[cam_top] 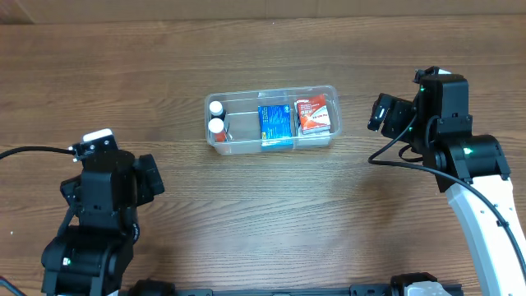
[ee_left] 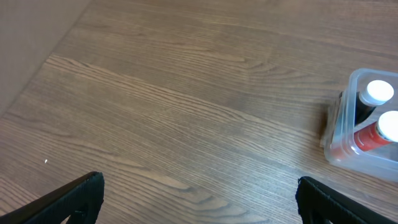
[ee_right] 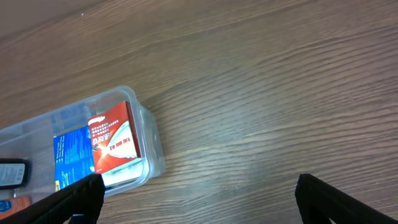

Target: Pack container

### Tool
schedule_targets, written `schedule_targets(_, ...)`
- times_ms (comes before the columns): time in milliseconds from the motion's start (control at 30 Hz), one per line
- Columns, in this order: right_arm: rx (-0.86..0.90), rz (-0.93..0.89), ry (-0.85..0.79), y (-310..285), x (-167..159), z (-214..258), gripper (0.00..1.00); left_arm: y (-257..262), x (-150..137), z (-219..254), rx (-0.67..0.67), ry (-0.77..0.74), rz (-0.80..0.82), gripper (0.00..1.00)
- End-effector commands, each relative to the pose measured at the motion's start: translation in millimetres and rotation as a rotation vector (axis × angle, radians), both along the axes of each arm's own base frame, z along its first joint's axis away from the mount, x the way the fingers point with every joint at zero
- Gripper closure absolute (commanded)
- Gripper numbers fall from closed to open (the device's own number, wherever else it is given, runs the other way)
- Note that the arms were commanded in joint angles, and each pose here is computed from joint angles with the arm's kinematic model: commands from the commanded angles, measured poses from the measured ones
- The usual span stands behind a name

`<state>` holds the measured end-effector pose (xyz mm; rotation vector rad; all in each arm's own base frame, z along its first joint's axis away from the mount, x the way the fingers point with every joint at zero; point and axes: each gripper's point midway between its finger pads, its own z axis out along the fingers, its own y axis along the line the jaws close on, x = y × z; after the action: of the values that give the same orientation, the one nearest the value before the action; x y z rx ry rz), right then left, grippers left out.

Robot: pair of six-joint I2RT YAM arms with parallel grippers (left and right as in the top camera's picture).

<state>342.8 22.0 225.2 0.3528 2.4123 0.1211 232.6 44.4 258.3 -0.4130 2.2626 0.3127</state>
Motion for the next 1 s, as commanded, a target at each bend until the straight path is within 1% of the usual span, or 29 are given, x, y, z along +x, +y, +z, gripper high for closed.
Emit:
schedule_targets(0, 0.011, 0.021, 0.016, 4, -6, -2, 0.0, 5, 0, -4, 0.008, 0.009, 0.033, 0.0)
schedule_targets(100, 0.021, 0.041, 0.011, 8, -5, -1, 0.0, 5, 2, -6, 0.01, 0.02, 0.033, 0.0)
schedule_targets(200, -0.111, 0.193, -0.09, 10, 13, 15, 0.0, 5, 3, -8, 0.011, 0.03, 0.033, 0.0)
schedule_targets(300, -0.156, 0.25, -0.16, 13, 24, 27, 0.0, 4, 4, -9, 0.012, 0.036, 0.033, 0.0)
schedule_targets(367, -0.174, 0.273, -0.198, 12, 25, 34, 0.0, 4, 5, -10, 0.013, 0.041, 0.033, 0.0)
schedule_targets(433, -0.199, 0.286, -0.247, 10, 18, 42, 0.0, 4, 5, -11, 0.014, 0.047, 0.033, 0.0)
schedule_targets(533, -0.21, 0.285, -0.343, 9, -1, 43, 0.0, 4, 6, -12, 0.014, 0.048, 0.033, 0.0)
schedule_targets(733, -0.226, 0.249, -0.556, 1, -50, 13, 0.0, 4, 5, -12, 0.014, 0.048, 0.033, 0.0)
schedule_targets(833, -0.235, 0.226, -0.648, -3, -68, 2, 0.0, 4, 5, -12, 0.014, 0.048, 0.033, 0.0)
schedule_targets(967, -0.263, 0.206, -0.722, -10, -86, -6, 0.0, 4, 5, -12, 0.014, 0.048, 0.033, 0.0)
